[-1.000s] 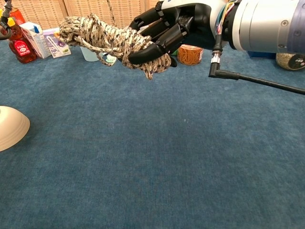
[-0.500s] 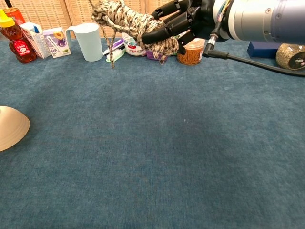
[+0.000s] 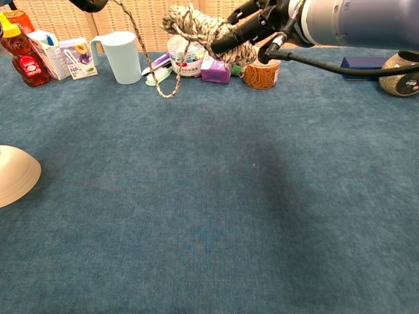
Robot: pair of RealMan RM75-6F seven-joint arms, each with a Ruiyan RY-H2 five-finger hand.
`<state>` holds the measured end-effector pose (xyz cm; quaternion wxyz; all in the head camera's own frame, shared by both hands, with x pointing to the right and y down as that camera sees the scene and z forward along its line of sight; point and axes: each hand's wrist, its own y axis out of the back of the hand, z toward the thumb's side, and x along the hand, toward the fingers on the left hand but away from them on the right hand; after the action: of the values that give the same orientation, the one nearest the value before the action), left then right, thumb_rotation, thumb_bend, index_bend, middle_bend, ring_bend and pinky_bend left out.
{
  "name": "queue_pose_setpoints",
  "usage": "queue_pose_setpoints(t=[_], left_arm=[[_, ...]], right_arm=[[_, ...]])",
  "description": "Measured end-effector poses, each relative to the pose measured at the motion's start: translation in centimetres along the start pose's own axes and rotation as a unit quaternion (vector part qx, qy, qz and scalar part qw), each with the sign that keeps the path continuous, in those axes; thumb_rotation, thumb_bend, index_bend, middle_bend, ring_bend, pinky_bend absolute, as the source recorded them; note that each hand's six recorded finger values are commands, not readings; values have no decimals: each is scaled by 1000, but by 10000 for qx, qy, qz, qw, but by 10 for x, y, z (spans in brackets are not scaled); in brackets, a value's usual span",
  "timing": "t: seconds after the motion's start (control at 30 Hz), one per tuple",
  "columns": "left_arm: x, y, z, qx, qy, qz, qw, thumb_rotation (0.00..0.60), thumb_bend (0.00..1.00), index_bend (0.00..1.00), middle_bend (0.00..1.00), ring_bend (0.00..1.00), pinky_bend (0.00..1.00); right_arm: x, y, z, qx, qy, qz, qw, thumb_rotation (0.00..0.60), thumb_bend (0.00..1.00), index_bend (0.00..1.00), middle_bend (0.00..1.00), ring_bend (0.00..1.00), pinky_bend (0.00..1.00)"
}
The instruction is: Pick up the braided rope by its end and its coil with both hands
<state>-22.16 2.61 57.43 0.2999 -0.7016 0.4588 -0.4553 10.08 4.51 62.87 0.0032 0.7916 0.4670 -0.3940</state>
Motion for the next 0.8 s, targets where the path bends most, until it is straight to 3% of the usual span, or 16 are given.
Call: queue_pose_setpoints(t=[0.17,0.4,0.63,0.8], left_arm=[[-20,7,22,-170,-317,-132,9993,600,449,554,0,0,70],[-40,23,51,-442,-667,-177,9966,600,450,554,0,0,70],[-35,44,79,-750,-806,65,9939,600,449,554,0,0,70],[-31,47,98,-1080,-784,46,9910,600,449,554,0,0,70]], right_arm=[[-10,-8,-10,368,-248,-210,9988,600,559,608,557,491,747],[-13,-18,-16,572,-326,-167,9977,600,560,609,557,491,748],[-6,-35,-20,928,-211,249,9951,600,561,610,559,492,748],[5,-56,-19,1255,19,781,9890,600,560,610,559,493,748]])
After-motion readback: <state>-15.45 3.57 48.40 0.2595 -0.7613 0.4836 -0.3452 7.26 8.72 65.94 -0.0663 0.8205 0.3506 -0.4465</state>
